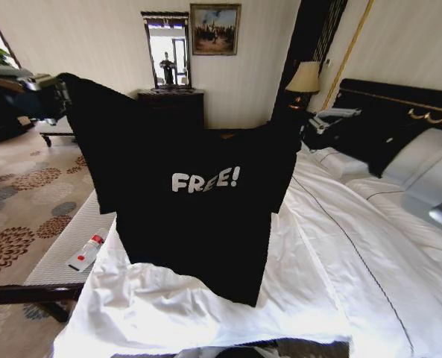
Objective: Fold the clothes on the bed.
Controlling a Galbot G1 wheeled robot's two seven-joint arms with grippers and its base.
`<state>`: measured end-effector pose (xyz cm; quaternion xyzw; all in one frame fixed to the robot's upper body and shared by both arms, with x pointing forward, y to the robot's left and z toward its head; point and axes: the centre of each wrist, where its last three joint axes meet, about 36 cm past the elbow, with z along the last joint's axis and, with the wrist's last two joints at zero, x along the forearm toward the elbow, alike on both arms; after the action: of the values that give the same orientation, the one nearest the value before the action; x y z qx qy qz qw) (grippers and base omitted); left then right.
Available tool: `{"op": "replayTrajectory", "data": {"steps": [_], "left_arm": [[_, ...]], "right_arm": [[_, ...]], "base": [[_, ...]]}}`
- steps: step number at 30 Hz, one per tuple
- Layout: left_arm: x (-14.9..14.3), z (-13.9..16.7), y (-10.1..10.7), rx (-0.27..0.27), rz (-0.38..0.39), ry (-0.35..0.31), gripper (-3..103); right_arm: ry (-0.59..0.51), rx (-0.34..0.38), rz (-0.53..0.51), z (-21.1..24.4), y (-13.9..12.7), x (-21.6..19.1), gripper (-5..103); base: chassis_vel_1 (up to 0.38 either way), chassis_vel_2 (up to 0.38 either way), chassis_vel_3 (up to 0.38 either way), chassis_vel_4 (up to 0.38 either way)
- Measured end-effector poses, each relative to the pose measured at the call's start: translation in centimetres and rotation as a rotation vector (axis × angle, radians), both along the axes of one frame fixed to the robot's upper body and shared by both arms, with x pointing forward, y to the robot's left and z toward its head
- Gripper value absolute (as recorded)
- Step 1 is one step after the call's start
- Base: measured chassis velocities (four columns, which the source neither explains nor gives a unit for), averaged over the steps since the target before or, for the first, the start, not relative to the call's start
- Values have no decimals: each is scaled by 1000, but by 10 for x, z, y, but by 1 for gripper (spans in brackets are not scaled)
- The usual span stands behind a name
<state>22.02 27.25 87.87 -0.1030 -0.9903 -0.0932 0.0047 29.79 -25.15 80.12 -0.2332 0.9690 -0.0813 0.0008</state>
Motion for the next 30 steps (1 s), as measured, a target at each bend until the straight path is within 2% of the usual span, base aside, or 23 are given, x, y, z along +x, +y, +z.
{"op": "replayTrajectory", "data": {"steps": [6, 8, 10, 12, 13, 14, 15, 16, 18, 21, 22, 25, 26, 27, 30], "left_arm": [[29, -20, -2, 10, 11, 68, 2], [53, -45, -3, 0, 14, 125, 2], [61, -54, -4, -3, 13, 144, 2], [80, -82, -6, -13, 7, 217, 2], [92, -110, -8, 3, 12, 258, 2], [98, -125, -9, 16, 12, 275, 2], [102, -141, -10, 30, 9, 295, 2], [102, -141, -10, 30, 9, 295, 2], [107, -195, -19, 65, -29, 378, 2], [111, -243, -33, 71, -74, 442, 2], [111, -243, -33, 71, -74, 442, 2], [142, -295, -40, 78, -52, 474, 2], [142, -295, -40, 78, -52, 474, 2], [152, -309, -39, 79, -40, 486, 2], [199, -358, -29, 97, 50, 495, 2]], "right_arm": [[49, 0, 34, -25, 10, 15, 0], [72, 3, 64, -40, 17, 22, 0], [88, 8, 69, -45, 18, 27, 0], [147, 34, 57, -67, 17, 52, 0], [207, 55, 43, -88, 18, 69, 0], [240, 67, 40, -99, 19, 76, 0], [273, 80, 37, -113, 20, 84, 0], [273, 80, 37, -113, 20, 84, 0], [347, 106, 31, -156, 28, 106, 0], [443, 149, 31, -210, 38, 133, 0], [443, 149, 31, -210, 38, 133, 0], [516, 179, -1, -274, 51, 167, 0], [516, 179, -1, -274, 51, 167, 0], [517, 174, -7, -286, 54, 173, 0], [497, 128, -58, -328, 62, 204, 0]], "base": [[0, 0, 0, 0], [0, 0, 0, 0], [0, 0, 0, 0], [0, 0, 0, 0], [0, 0, 0, 0], [0, 0, 0, 0], [0, 0, 0, 0], [0, 0, 0, 0], [0, 0, 0, 0], [0, 0, 0, 0], [0, 0, 0, 0], [0, 0, 0, 0], [0, 0, 0, 0], [0, 0, 0, 0], [0, 0, 0, 0]]}}
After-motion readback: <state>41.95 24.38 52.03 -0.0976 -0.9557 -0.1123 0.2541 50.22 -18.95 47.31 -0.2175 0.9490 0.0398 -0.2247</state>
